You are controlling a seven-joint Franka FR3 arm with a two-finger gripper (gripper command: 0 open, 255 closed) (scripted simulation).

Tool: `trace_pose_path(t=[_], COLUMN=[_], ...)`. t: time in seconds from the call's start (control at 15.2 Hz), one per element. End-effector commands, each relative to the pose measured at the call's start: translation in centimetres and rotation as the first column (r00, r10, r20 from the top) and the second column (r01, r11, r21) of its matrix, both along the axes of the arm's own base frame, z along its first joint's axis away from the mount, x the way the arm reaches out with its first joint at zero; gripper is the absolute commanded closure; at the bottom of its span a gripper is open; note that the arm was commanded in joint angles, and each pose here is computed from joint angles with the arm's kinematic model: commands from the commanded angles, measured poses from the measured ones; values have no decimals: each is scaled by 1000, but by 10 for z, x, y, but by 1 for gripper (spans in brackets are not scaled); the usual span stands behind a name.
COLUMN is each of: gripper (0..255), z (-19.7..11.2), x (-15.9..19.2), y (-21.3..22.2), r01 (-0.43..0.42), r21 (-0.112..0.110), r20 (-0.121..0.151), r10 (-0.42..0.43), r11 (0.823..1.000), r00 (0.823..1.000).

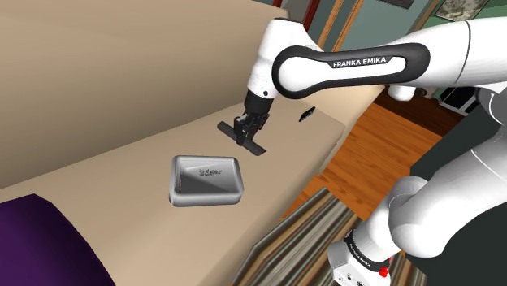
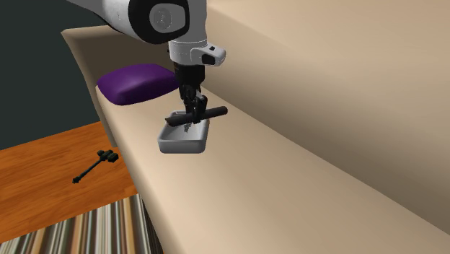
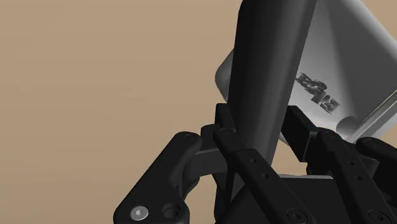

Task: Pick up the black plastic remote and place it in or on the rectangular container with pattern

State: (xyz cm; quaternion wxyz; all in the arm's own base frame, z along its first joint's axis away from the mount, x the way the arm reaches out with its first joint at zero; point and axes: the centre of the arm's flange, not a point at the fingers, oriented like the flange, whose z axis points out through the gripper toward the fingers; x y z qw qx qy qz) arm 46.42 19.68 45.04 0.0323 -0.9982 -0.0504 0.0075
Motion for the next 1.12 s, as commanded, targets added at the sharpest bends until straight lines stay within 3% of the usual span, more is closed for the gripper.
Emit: trace_pose_path(t=[0.0,0.46,1.06], gripper=[255,255,255], z=[0,-3,-51], x=[-4,-17,-17], y=[27,114,114], r01=[2,2,2], r21=[0,0,0], r20=[0,0,0], r10=[-2,-2,-2], r11=[1000,1000,1000], r00=[1000,1000,1000])
